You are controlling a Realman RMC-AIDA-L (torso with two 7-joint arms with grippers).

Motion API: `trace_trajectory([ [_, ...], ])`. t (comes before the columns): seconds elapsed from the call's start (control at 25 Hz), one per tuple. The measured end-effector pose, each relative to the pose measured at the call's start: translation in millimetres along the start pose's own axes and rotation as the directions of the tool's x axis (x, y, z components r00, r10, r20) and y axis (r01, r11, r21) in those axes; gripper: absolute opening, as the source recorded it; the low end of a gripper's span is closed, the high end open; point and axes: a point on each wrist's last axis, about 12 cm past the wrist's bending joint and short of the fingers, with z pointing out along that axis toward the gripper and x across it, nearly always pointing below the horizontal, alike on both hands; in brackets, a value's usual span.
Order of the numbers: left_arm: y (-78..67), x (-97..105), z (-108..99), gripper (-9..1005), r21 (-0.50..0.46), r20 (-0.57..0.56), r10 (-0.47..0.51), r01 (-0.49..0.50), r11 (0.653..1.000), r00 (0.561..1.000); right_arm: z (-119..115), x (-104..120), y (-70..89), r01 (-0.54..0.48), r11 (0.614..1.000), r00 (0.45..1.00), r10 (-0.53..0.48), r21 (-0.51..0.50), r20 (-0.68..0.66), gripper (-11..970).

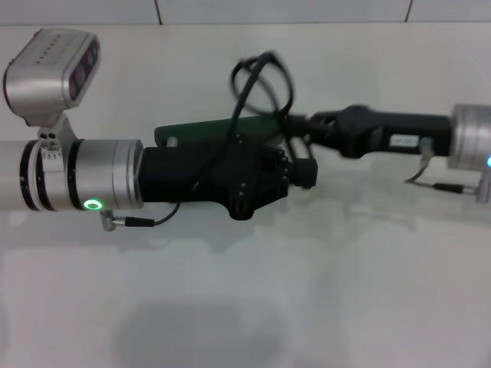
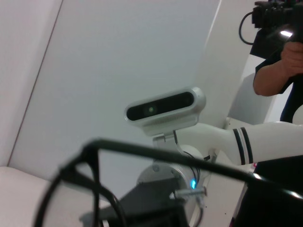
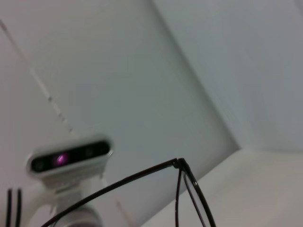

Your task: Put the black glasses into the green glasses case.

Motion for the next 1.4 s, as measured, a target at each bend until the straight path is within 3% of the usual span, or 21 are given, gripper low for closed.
trace_trajectory([
  [0.32, -3.2, 6.2, -5.0, -2, -0.011, 0.004, -0.016, 0.016, 1.000, 1.000, -49.7, -9.1, -13.4, 0.092, 0.982, 0.983, -0.116, 0.166, 0.140, 36],
  [0.4, -4.1, 8.3, -6.6, -1, -0.014, 0.002, -0.021, 0.021, 1.000, 1.000, -77.9, -6.7, -19.1, 0.144, 0.949, 0.959, -0.204, 0.279, 0.199, 38],
  [0.44, -4.7, 9.4, -7.3, -1, -0.015, -0.001, -0.024, 0.024, 1.000, 1.000, -77.9, -6.7, -19.1, 0.144, 0.949, 0.959, -0.204, 0.279, 0.199, 39],
  [0.6, -6.8, 13.2, -7.2, -1, -0.003, -0.023, -0.038, 0.038, 0.999, 0.999, -99.5, 0.3, -22.8, 0.242, 0.885, 0.922, -0.338, 0.397, 0.190, 42],
  [0.72, -7.6, 14.7, -6.7, 0, 0.003, -0.035, -0.046, 0.046, 0.999, 0.998, -92.6, 5.9, -23.3, 0.358, 0.839, 0.893, -0.436, 0.410, 0.114, 44],
  [0.92, -6.6, 15.4, -6.3, 0, -0.005, -0.041, -0.046, 0.046, 0.999, 0.998, -61.6, 15.6, -18.7, 0.581, 0.746, 0.791, -0.612, 0.326, -0.009, 48],
  [0.96, -6.4, 15.1, -5.9, 0, -0.005, -0.041, -0.046, 0.045, 0.999, 0.998, -61.6, 15.6, -18.7, 0.581, 0.746, 0.791, -0.612, 0.326, -0.009, 48],
  [1.08, -5.6, 14.7, -5.3, 0, -0.008, -0.042, -0.044, 0.044, 0.999, 0.998, -38.1, 22.5, -11.2, 0.666, 0.698, 0.725, -0.689, 0.263, -0.009, 51],
  [1.4, -3.7, 13.8, -7.0, -1, -0.021, -0.044, -0.043, 0.042, 0.999, 0.998, -25.3, 25.7, -2.7, 0.701, 0.687, 0.699, -0.715, 0.189, 0.009, 57],
])
